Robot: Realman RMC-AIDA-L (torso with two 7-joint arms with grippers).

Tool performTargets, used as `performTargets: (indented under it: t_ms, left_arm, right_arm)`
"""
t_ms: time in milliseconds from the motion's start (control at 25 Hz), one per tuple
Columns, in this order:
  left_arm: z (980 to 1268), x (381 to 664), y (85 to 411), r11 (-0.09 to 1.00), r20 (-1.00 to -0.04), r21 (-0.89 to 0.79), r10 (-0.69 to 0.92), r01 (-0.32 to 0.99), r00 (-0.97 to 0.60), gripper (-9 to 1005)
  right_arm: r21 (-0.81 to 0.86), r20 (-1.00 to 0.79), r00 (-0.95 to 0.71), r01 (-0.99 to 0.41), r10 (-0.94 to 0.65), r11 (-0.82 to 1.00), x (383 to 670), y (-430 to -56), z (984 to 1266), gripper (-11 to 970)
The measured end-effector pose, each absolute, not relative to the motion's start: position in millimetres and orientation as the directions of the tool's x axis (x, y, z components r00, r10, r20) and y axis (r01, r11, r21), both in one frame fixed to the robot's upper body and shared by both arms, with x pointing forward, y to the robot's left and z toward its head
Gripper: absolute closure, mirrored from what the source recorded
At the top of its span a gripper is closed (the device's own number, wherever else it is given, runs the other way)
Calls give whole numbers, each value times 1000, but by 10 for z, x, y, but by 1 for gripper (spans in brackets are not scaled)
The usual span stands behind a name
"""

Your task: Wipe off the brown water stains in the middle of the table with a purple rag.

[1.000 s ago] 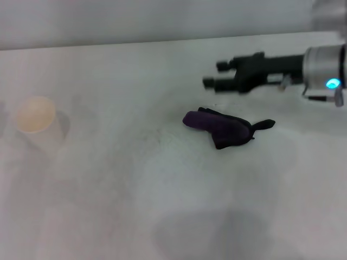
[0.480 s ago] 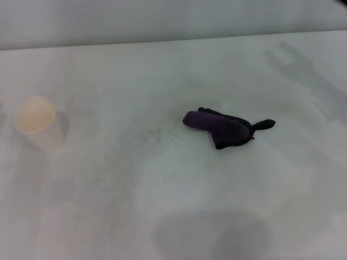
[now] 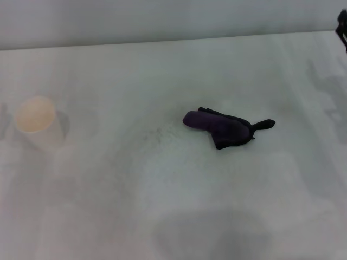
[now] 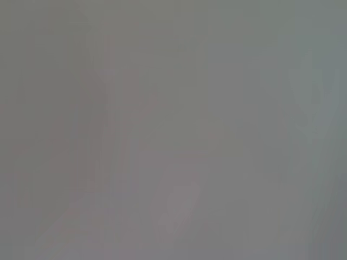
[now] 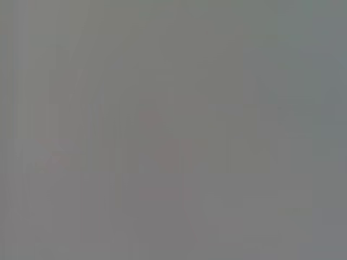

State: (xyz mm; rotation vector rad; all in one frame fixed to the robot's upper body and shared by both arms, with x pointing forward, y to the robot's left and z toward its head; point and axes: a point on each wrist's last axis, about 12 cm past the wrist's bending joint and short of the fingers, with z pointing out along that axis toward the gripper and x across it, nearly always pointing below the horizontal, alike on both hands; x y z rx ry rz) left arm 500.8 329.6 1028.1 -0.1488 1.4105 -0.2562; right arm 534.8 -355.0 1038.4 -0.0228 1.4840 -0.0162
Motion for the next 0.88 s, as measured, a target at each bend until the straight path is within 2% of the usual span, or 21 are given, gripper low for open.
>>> performTargets:
  t_ms: [80, 200, 480, 880]
  left_arm:
    - [10279, 5010, 3285, 963, -955, -254, -265, 92, 136, 109]
    - [10273, 5012, 3274, 962, -954, -257, -267, 92, 133, 108]
    - [10272, 5011, 3250, 962, -954, -255, -267, 96, 134, 108]
    - [10266, 5021, 3218, 978, -973, -179, -193, 111, 128, 108]
  right_arm:
    - [-63, -998, 26, 25, -64, 998, 5365, -3527, 10304, 138]
    - [-18, -1000, -23, 42, -17, 999, 5375, -3495, 10237, 137]
    - [66, -997, -47, 54, 69, 996, 5286, -3480, 10158, 135]
    - [106, -992, -61, 64, 110, 992, 5241, -3480, 10118, 135]
